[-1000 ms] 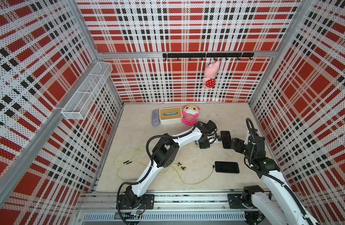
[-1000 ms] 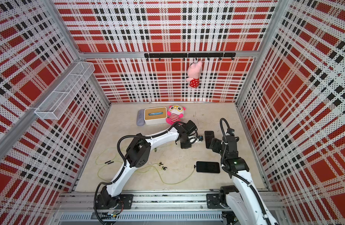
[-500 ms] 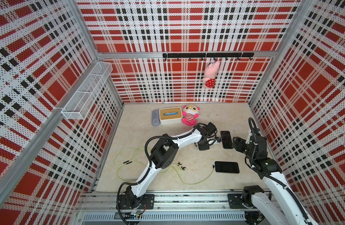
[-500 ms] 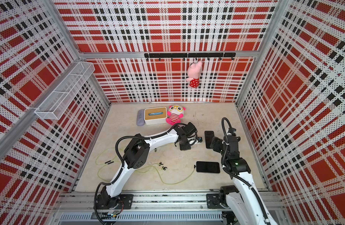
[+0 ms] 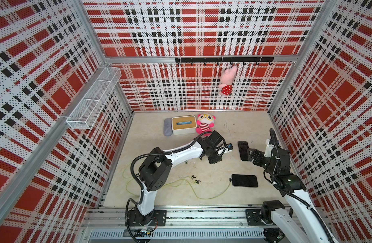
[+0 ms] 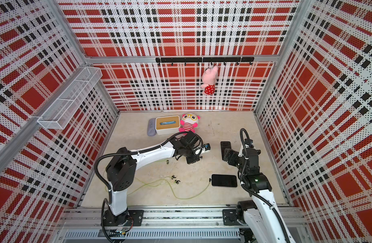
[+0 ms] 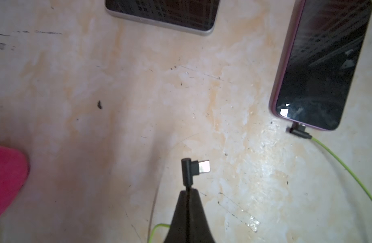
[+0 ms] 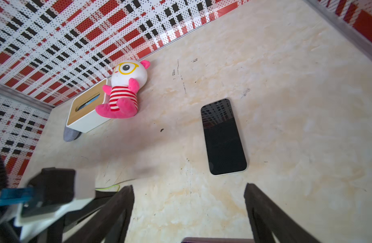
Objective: Plug wired earphones into phones
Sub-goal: Pick up the wired earphone from the center of the board.
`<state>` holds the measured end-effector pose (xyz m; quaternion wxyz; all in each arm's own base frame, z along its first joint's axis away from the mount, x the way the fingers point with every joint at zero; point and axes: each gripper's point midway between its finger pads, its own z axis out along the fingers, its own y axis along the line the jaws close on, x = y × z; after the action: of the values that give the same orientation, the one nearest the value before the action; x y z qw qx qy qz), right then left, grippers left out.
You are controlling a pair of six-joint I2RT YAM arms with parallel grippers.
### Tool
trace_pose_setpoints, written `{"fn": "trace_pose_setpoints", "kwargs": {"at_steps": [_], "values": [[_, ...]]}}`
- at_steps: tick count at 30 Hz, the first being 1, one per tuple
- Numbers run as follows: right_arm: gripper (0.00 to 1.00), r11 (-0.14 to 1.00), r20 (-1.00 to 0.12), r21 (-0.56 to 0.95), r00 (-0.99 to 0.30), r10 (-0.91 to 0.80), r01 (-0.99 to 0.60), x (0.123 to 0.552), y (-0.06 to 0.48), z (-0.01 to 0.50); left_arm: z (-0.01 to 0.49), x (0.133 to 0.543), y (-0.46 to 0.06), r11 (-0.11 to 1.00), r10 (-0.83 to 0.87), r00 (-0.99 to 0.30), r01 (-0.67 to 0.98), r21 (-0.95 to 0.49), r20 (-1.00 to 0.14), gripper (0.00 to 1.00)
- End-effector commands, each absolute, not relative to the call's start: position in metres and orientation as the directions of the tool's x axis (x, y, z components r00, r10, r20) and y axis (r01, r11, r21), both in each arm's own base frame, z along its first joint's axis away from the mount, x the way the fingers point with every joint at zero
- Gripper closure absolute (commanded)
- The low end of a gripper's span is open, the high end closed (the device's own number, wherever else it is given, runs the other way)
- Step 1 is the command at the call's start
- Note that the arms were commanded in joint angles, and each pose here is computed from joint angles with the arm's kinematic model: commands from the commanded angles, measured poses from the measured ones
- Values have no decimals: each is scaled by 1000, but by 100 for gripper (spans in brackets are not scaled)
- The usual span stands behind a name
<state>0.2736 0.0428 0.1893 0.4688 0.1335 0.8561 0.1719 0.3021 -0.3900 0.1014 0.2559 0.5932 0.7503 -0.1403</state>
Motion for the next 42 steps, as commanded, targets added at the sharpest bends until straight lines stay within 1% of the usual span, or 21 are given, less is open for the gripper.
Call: {"fn": "trace_pose_setpoints", "kwargs": {"at_steps": [1, 6, 10, 15, 18, 22, 30, 32, 35, 37, 42], "values": [[14, 864, -714, 504, -559, 422, 8, 272, 63, 184, 124, 312, -393, 320, 724, -204, 945, 59, -659, 100], [14, 749, -652, 648, -611, 450, -139, 269, 112, 172, 145, 295, -389, 342, 599, -230, 939, -15, -767, 100], [17, 641, -614, 728, -646, 454, -242, 266, 155, 174, 173, 280, -390, 340, 472, -244, 937, -80, -847, 100], [23, 510, -552, 810, -669, 498, -288, 268, 185, 186, 192, 263, -390, 313, 387, -245, 942, -123, -889, 100], [25, 453, -540, 831, -667, 514, -323, 267, 198, 200, 193, 258, -391, 306, 379, -238, 944, -122, -894, 100], [31, 434, -539, 835, -657, 528, -337, 264, 202, 211, 193, 259, -389, 315, 379, -237, 942, -117, -895, 100], [49, 442, -531, 839, -658, 535, -318, 266, 202, 208, 202, 253, -391, 283, 346, -225, 951, -127, -911, 100], [55, 436, -534, 839, -652, 539, -326, 267, 203, 213, 203, 252, -391, 279, 346, -223, 952, -127, -912, 100], [67, 453, -546, 830, -642, 538, -326, 271, 202, 218, 203, 251, -389, 276, 347, -219, 953, -123, -912, 100], [73, 457, -557, 823, -638, 531, -338, 271, 203, 222, 205, 250, -389, 276, 346, -216, 954, -121, -913, 100], [76, 455, -566, 817, -645, 514, -355, 269, 206, 227, 208, 251, -389, 280, 341, -208, 953, -113, -917, 100]]}}
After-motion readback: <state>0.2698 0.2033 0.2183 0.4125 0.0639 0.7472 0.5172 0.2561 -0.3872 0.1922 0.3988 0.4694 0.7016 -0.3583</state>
